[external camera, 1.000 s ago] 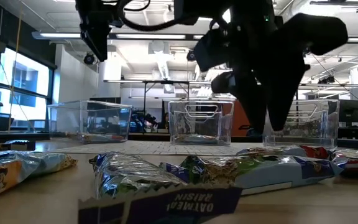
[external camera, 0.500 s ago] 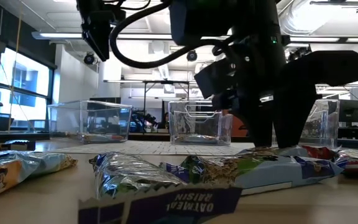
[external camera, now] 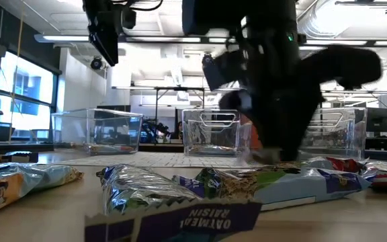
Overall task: Pick and place Granola Bars by type
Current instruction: Put the yellow granola bar into the middle transparent bin
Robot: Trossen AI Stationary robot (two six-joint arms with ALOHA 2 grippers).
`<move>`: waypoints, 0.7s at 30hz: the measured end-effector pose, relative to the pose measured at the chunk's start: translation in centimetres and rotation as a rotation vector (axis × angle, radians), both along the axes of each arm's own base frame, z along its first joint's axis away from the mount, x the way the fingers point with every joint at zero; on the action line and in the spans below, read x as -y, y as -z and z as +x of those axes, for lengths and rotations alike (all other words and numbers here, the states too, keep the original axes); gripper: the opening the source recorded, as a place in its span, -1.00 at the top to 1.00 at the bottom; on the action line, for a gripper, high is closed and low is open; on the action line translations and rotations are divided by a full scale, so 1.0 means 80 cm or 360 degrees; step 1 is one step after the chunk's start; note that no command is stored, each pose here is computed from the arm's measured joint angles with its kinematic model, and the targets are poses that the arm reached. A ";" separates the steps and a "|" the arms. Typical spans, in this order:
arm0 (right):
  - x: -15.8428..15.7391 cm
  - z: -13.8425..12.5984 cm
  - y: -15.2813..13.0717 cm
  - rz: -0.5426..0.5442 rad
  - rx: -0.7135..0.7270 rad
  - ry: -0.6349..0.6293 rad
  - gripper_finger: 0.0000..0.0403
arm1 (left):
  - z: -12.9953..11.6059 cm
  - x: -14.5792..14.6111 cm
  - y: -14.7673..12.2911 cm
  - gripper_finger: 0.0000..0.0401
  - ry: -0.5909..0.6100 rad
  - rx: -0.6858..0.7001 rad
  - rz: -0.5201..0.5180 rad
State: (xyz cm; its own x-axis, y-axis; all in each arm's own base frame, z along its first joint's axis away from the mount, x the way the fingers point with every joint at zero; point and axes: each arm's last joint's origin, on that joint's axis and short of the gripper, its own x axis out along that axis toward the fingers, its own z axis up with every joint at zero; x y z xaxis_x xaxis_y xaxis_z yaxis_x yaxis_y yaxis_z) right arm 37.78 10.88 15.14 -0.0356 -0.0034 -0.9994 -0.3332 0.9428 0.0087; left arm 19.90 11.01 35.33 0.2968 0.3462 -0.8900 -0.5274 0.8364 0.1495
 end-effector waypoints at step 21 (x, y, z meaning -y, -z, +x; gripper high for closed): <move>0.228 0.024 -0.126 -0.0677 0.0866 0.0234 0.54 | 0.000 0.000 0.000 0.03 -0.0004 -0.0001 0.0009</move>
State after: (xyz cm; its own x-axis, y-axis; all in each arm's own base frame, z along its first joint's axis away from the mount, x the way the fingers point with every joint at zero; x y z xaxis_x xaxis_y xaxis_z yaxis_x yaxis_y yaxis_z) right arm 39.73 -7.39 25.20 0.4389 -0.4313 -0.7883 -0.0545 0.8629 -0.5024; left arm 19.90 11.03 35.35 0.2953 0.3520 -0.8882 -0.5294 0.8342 0.1546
